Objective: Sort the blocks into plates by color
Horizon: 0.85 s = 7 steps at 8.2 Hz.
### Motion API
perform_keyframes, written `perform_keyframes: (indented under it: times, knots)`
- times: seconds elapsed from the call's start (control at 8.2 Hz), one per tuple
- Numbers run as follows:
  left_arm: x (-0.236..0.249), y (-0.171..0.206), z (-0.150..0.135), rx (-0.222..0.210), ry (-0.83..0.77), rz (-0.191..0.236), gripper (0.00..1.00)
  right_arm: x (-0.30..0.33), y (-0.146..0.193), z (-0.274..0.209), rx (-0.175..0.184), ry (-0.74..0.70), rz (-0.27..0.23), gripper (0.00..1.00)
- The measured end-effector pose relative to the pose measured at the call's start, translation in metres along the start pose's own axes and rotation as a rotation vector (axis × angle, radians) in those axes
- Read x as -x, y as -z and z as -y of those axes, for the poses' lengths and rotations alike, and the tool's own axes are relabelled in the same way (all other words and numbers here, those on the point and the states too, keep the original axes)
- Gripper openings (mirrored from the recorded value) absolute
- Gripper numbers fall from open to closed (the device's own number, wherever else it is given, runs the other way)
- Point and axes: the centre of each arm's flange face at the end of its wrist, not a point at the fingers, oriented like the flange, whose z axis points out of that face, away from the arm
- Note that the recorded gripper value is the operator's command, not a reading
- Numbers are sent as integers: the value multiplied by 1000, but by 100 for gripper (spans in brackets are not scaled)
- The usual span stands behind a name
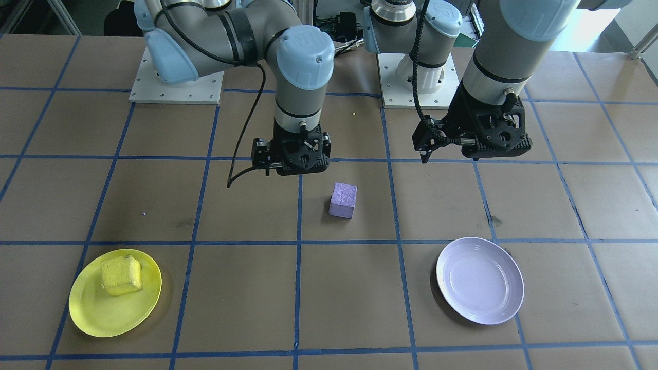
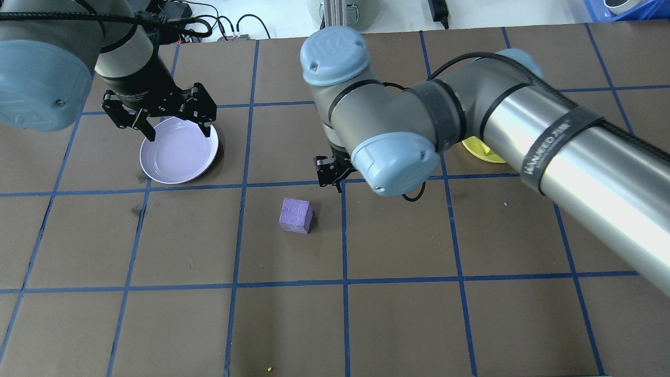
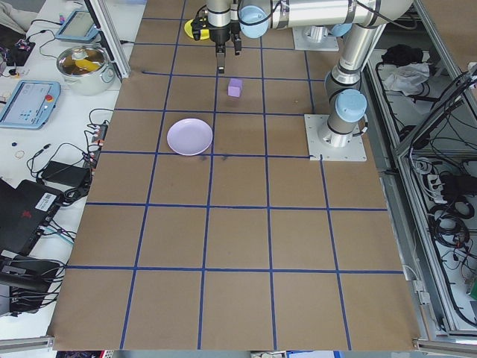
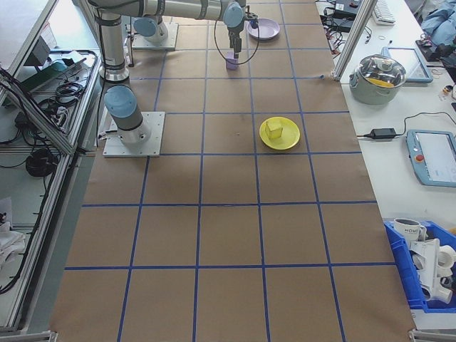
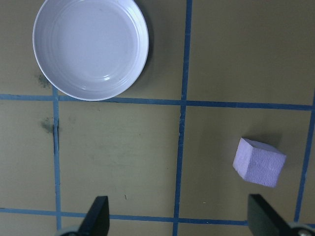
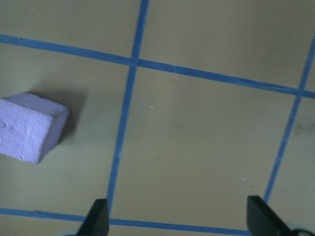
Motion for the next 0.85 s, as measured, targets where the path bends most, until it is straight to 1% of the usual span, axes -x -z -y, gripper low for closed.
perform_keyframes:
  times: [0.12,0.24,0.37,0.61,0.73,0.85]
  knots:
    - [-14,-5,-1,14,13,-37,100,-43,21,-4,28,-9,-2,100]
    - [-36,-12,-7,31,-4,-64,100,-82,41,-9,35,-27,4,100]
    - [-64,-23,-20,58,-47,-78,100,-119,60,-17,31,-61,9,100]
    - [-110,-58,-53,114,-147,-78,100,-182,101,-42,-16,-162,22,100]
    - [-125,-79,-67,134,-184,-73,100,-197,116,-56,-40,-193,33,100]
    - [-133,-98,-76,141,-207,-71,100,-203,125,-66,-63,-208,42,100]
